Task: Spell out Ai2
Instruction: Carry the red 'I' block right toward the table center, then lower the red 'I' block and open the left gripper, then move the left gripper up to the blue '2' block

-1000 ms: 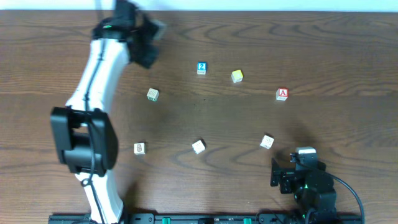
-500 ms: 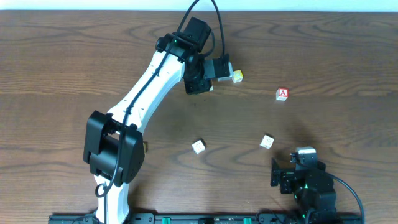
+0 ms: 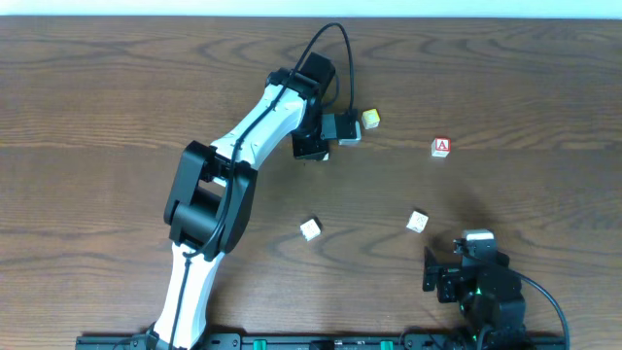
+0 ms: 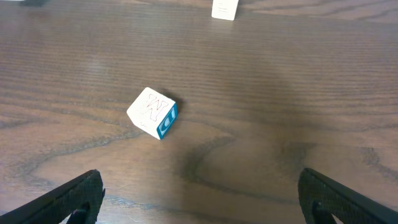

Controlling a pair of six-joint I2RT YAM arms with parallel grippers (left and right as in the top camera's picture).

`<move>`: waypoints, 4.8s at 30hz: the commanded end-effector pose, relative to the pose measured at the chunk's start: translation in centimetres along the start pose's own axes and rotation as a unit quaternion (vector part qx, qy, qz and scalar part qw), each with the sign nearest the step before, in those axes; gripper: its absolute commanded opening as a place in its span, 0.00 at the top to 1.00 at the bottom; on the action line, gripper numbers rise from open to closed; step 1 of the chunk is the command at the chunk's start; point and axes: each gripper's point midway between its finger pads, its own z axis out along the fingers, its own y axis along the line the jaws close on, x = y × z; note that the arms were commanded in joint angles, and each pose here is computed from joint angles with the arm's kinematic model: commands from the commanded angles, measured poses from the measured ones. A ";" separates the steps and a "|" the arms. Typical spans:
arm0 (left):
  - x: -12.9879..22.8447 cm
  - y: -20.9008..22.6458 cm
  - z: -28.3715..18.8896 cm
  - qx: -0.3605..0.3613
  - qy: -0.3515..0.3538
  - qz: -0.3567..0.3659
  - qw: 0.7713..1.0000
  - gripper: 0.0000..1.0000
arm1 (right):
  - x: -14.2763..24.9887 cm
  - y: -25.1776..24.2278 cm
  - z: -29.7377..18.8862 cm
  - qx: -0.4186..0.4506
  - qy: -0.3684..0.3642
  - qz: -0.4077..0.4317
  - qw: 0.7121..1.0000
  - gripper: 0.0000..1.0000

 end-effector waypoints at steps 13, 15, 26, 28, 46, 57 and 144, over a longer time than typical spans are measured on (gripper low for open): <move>0.1 -0.6 1.3 0.020 0.000 0.027 0.999 0.94 | 0.4 -0.1 0.2 0.003 0.004 -0.004 1.000 0.01; 0.0 -0.7 1.4 0.023 -0.004 0.026 0.999 0.94 | 0.4 -0.1 0.2 0.003 0.004 -0.004 1.000 0.01; -0.3 -1.0 1.4 0.033 -0.016 0.022 0.999 0.78 | 0.4 -0.1 0.2 0.002 0.004 -0.004 1.000 0.01; -0.3 -1.0 1.4 0.033 -0.016 0.022 0.999 0.78 | 0.4 -0.1 0.2 0.003 0.004 -0.004 1.000 0.01; 0.6 -0.1 2.2 0.020 0.003 0.023 1.000 0.68 | 0.4 -0.1 0.2 0.003 0.004 -0.004 1.000 0.01; 1.4 0.5 2.0 0.015 0.005 0.012 1.000 0.46 | 0.4 -0.1 0.2 0.003 0.004 -0.004 1.000 0.01; 0.0 13.6 -5.4 -0.255 -0.122 -0.337 0.898 0.08 | 0.4 -0.1 0.2 0.003 0.004 -0.004 1.000 0.01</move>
